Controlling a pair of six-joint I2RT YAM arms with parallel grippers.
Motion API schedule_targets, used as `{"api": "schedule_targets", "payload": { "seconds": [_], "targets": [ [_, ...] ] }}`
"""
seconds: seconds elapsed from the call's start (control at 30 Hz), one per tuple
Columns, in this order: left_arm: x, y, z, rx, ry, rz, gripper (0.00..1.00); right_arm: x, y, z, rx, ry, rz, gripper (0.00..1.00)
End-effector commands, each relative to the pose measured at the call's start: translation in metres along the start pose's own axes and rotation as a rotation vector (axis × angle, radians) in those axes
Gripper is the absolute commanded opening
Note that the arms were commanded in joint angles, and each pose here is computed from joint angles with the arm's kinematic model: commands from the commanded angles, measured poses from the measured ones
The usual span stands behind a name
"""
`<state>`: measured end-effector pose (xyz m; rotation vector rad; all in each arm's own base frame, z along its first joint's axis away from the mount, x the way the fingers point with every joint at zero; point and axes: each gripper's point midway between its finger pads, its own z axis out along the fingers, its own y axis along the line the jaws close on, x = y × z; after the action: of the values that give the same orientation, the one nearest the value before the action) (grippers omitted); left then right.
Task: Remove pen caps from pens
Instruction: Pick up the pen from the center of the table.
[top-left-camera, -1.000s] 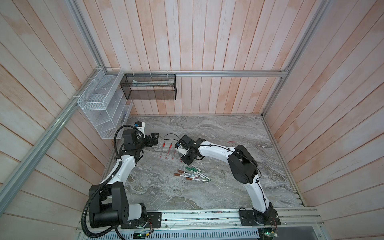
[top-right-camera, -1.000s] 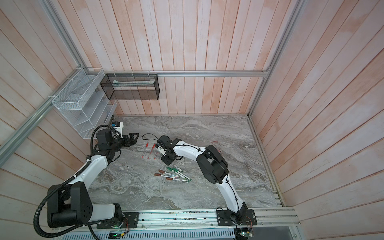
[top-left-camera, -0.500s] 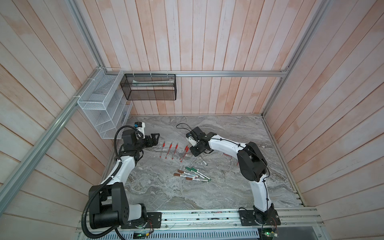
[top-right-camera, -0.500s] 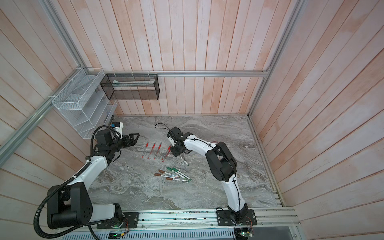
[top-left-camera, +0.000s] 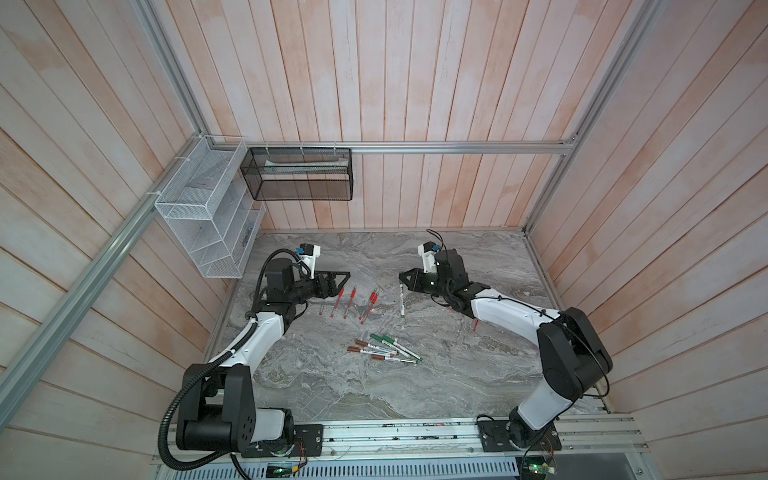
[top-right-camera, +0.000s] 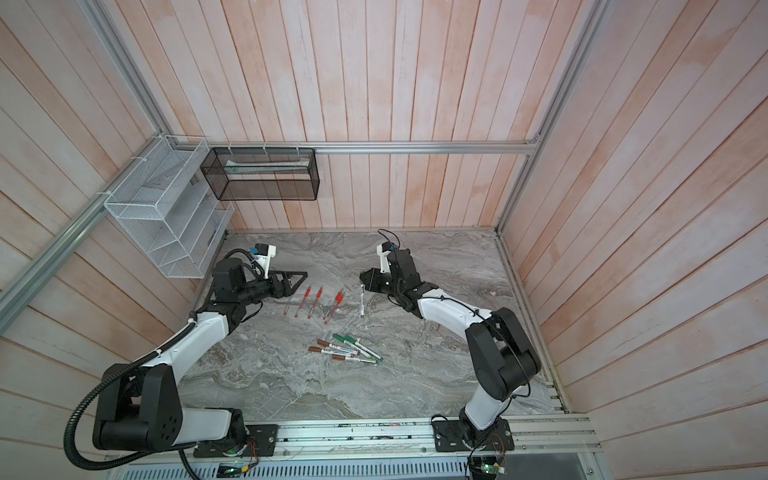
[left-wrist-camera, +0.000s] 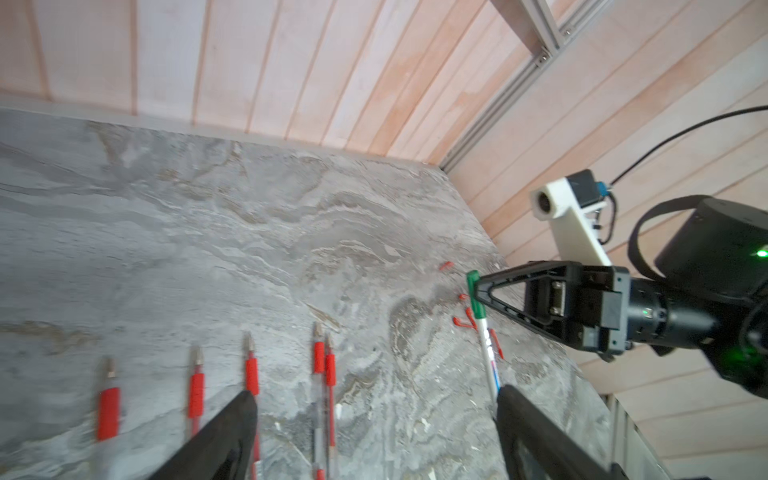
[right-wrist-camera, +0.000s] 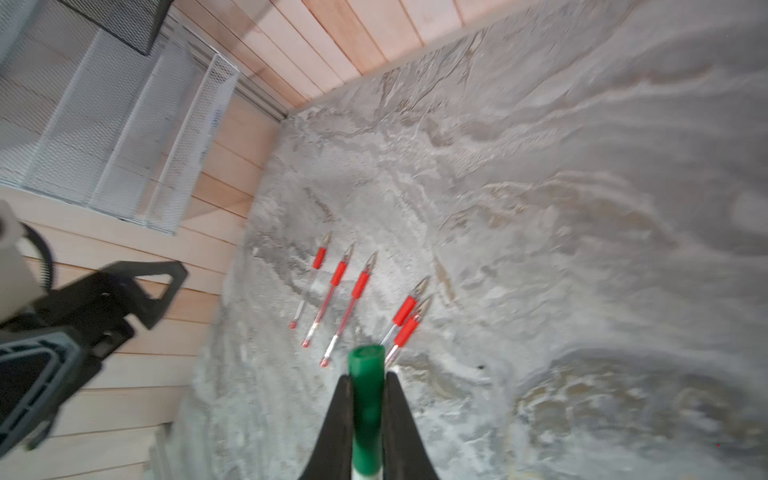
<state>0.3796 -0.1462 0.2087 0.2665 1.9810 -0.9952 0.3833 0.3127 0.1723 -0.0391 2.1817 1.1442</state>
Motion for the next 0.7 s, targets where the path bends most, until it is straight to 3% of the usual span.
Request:
{"api": "schedule_targets", "payload": {
  "seconds": [0.0,0.17,0.4,0.67],
  "targets": [
    [0.014,-0.025,0.014,0.116,0.046,-0.013,0.91,-0.018,0.053,-0.007,-0.296,-0.117,0.141,0.02],
    [0.041,-0.064,0.029,0.266,0.134,-0.005,0.90,-0.011,0.056,-0.006,-0.348,-0.145,0.204,0.02],
    [0.058,-0.083,0.043,0.316,0.191,-0.021,0.87,-0.008,0.067,-0.009,-0.387,-0.162,0.206,0.02],
    [0.055,-0.090,0.048,0.320,0.197,-0.039,0.71,0.000,0.080,-0.005,-0.422,-0.151,0.204,0.01]
  ]
}}
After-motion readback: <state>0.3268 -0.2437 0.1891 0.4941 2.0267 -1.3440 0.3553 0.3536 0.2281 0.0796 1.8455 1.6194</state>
